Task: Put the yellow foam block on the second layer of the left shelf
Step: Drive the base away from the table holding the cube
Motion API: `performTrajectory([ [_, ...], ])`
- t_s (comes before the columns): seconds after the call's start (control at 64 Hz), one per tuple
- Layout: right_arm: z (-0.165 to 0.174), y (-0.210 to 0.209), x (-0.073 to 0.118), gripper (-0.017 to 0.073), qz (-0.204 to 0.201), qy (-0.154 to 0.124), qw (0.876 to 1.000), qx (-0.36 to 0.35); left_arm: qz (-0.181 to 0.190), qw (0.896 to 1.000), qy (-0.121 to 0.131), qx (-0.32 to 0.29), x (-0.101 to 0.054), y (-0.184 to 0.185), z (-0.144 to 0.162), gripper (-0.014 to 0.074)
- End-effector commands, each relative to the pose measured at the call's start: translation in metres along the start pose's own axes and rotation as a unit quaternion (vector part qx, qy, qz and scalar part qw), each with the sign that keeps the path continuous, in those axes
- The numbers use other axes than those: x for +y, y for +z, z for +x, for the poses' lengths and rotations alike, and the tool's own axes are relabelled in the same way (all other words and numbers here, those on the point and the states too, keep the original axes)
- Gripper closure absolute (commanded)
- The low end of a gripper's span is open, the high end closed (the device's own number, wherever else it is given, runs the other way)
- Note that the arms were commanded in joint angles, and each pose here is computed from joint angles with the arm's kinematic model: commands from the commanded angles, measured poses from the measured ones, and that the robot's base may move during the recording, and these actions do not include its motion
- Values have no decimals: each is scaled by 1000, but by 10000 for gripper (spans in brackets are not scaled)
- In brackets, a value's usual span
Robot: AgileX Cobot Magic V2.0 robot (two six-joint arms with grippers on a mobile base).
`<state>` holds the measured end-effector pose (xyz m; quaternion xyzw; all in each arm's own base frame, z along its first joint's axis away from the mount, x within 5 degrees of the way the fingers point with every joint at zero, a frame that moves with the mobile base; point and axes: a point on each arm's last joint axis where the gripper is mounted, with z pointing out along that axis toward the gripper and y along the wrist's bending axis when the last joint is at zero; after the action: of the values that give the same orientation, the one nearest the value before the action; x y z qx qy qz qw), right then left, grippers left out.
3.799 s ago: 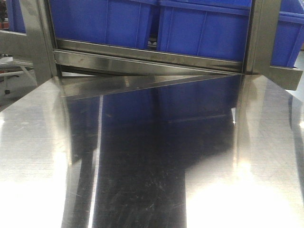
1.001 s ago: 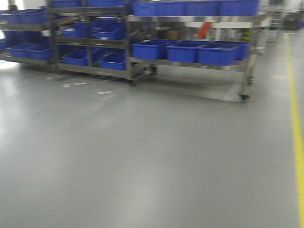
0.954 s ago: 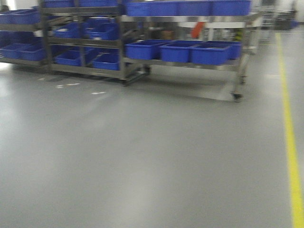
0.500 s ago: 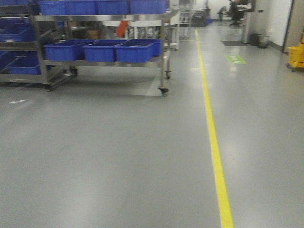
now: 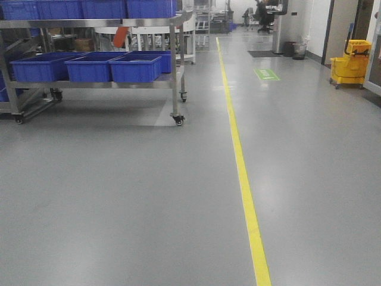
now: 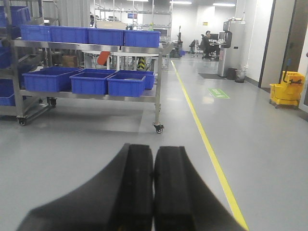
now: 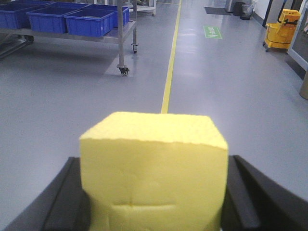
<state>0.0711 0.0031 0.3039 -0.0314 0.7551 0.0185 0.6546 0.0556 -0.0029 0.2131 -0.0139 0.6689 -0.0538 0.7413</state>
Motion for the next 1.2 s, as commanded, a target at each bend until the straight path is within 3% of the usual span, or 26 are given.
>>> performTrajectory([
  [0.0,-16,-1,1,148,-5,-12,999,-53,7,999,-4,-39,-1,-1,-1,457],
  [1.188,-16,-1,1,148,-5,-12,999,-52,7,999,-4,-39,-1,-1,-1,457],
])
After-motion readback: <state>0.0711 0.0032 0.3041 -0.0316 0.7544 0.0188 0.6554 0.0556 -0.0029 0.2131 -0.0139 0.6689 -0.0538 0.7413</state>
